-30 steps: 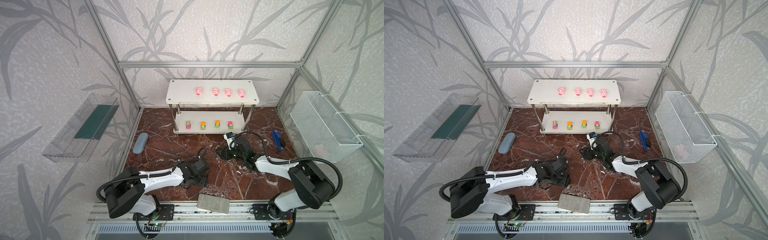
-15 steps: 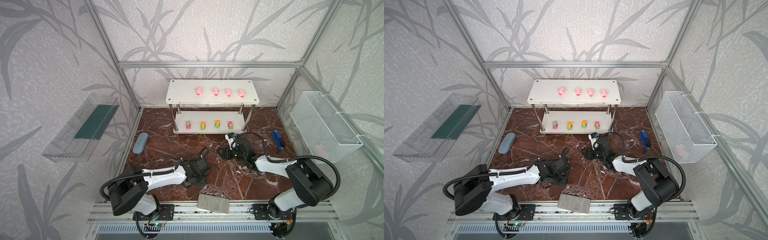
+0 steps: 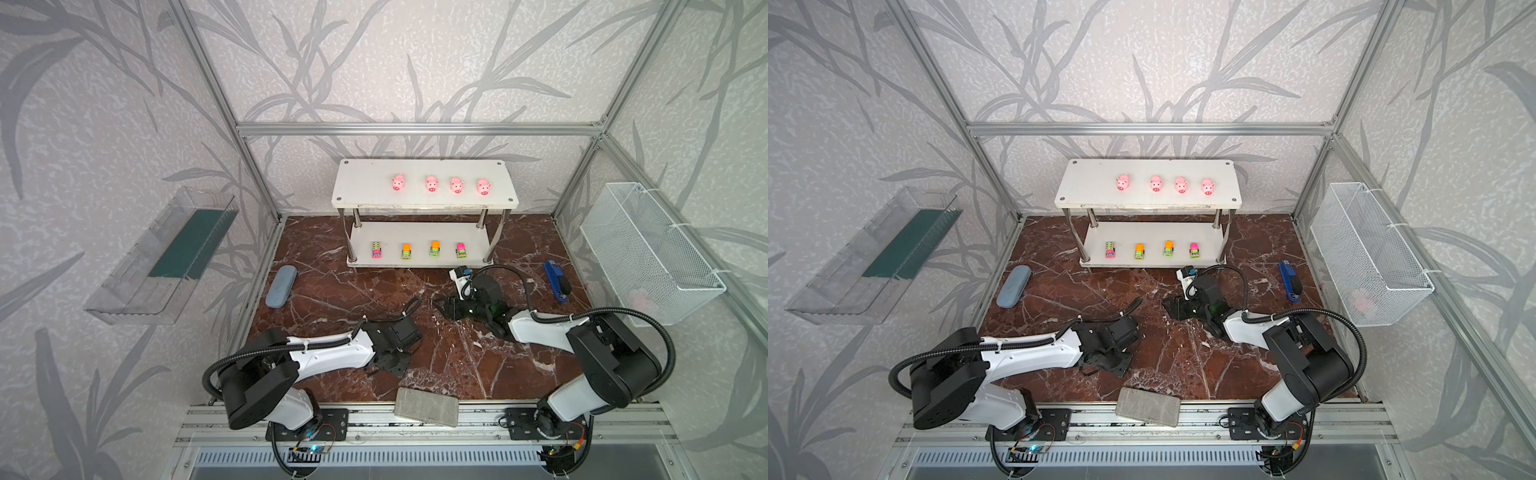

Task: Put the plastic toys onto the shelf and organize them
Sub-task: 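Lift the pink pig and carry it onto the top shelf with the left gripper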

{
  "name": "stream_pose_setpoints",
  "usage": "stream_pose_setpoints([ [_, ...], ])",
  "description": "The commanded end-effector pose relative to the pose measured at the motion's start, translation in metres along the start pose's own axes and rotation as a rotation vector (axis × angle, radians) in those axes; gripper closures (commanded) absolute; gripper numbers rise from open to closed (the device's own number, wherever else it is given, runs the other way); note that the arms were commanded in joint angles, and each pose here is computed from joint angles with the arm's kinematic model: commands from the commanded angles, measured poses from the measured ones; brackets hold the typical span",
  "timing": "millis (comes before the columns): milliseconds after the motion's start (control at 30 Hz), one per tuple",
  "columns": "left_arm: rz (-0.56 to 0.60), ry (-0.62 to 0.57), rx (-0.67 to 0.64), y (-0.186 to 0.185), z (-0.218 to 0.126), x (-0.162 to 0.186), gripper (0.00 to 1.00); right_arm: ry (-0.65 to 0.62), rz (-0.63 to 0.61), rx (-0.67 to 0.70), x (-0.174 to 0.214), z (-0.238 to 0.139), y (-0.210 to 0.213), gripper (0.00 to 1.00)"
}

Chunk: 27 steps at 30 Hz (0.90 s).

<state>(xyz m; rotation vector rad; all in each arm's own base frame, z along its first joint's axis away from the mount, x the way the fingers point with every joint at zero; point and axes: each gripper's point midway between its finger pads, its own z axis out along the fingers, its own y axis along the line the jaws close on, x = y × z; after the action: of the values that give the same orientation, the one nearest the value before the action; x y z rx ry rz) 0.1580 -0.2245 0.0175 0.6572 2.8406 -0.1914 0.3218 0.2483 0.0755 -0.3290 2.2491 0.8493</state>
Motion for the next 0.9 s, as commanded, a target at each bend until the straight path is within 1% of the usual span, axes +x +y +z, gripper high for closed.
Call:
stream_pose_setpoints([
  [0, 0.016, 0.007, -0.040, 0.008, 0.004, 0.004, 0.52, -0.003, 0.011, -0.011, 0.000, 0.002, -0.001, 0.38],
  [133, 0.004, -0.012, -0.037, 0.008, 0.005, 0.003, 0.52, -0.001, 0.014, -0.010, 0.001, 0.002, -0.002, 0.39],
  [300, -0.004, -0.012, -0.050, 0.011, 0.006, 0.005, 0.61, 0.001, 0.018, -0.013, 0.001, 0.004, -0.002, 0.38],
  [400, -0.002, -0.025, -0.055, 0.012, -0.002, 0.002, 0.62, 0.005, 0.022, -0.014, 0.002, 0.005, -0.002, 0.39],
  [500, 0.008, -0.043, -0.057, 0.011, -0.017, -0.005, 0.64, 0.006, 0.023, -0.017, 0.002, 0.005, -0.001, 0.39],
  [600, -0.001, -0.070, -0.098, 0.016, -0.043, -0.017, 0.65, 0.003, 0.023, -0.022, 0.000, 0.005, 0.000, 0.39],
  [700, 0.015, -0.119, -0.164, 0.026, -0.078, -0.035, 0.65, 0.005, 0.023, -0.023, 0.000, 0.004, 0.000, 0.39],
  [767, 0.029, -0.179, -0.190, 0.030, -0.109, -0.054, 0.65, 0.003, 0.021, -0.026, -0.001, 0.004, 0.001, 0.39],
  [867, -0.017, -0.273, -0.170, 0.039, -0.158, -0.089, 0.65, 0.005, 0.025, -0.030, 0.000, 0.004, 0.002, 0.39],
])
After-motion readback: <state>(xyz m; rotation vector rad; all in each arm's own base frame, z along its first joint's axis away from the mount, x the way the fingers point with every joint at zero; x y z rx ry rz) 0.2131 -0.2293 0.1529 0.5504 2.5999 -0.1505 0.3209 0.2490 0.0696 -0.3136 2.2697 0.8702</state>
